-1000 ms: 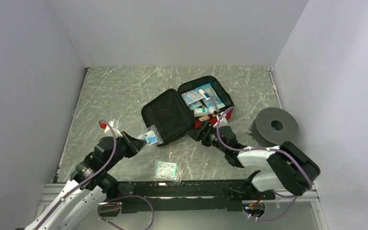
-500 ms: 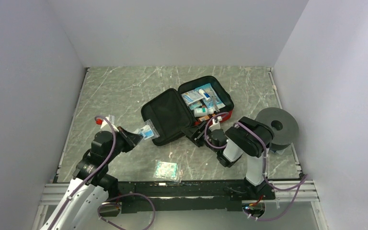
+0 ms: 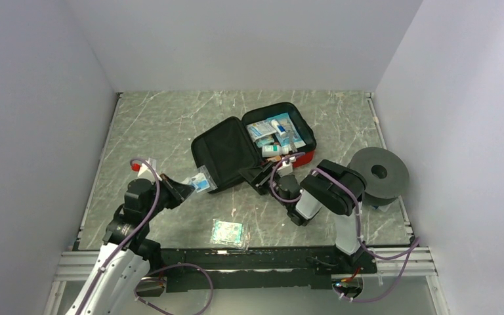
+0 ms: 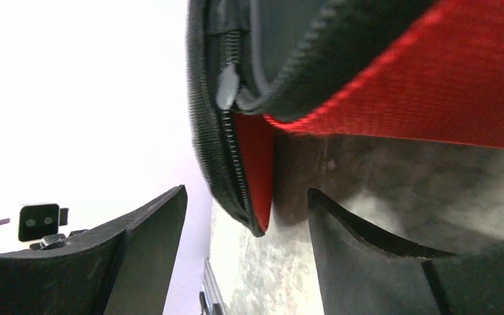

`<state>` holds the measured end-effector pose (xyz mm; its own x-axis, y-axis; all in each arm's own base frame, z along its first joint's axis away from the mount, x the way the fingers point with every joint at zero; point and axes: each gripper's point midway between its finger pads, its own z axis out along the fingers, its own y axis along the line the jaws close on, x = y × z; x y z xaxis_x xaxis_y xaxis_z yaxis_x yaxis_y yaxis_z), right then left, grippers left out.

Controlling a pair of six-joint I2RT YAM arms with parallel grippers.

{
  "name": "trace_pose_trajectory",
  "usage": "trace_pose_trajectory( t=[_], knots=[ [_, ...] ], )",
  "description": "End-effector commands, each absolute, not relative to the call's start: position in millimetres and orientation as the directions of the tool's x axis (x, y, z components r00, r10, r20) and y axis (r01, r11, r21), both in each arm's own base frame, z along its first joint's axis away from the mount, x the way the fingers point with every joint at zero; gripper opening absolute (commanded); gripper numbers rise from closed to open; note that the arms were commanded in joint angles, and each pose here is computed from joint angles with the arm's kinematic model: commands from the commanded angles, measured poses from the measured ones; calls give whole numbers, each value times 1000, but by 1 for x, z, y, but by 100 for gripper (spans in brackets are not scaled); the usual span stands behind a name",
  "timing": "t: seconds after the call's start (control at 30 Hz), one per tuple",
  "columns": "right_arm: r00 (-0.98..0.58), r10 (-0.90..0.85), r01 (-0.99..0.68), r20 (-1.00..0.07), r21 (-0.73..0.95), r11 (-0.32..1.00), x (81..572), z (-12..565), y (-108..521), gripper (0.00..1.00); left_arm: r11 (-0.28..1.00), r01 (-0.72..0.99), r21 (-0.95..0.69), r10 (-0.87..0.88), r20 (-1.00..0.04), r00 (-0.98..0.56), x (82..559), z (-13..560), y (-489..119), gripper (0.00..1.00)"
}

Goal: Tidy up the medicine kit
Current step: Adjust the medicine box at the center of the board.

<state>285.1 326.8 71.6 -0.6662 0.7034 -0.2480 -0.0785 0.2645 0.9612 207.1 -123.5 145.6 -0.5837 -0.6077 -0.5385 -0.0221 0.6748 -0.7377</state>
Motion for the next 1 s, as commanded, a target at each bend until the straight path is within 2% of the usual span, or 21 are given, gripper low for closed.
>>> trace_pose_trajectory(
  t=[0.0, 0.2, 0.43, 0.6, 0.73, 0.87, 0.97],
  knots=[
    [-597, 765, -316, -244, 947, 56, 294, 158, 341, 70, 671, 53, -739, -592, -578, -562, 212, 162, -126, 0],
    [-579, 773, -372, -259, 928, 32, 293, 181, 346, 69, 681, 53, -730, -587, -587, -558, 214, 165, -121, 0],
    [-586, 773, -355, -244, 935, 27, 295, 172, 362, 66, 674, 56, -737, -589, -581, -561, 215, 162, -119, 0],
    [-584, 776, -345, -239, 938, 29, 297, 167, 366, 45, 681, 57, -730, -583, -587, -562, 211, 161, -116, 0],
    [-576, 782, -335, -237, 941, 38, 297, 164, 363, 21, 681, 62, -730, -581, -589, -562, 210, 161, -114, 0],
    [-578, 780, -328, -240, 944, 47, 294, 161, 359, 1, 673, 67, -737, -580, -582, -570, 209, 161, -116, 0],
    [-588, 769, -328, -249, 943, 55, 287, 160, 355, 0, 670, 74, -739, -577, -581, -574, 207, 163, -117, 0]
  ],
)
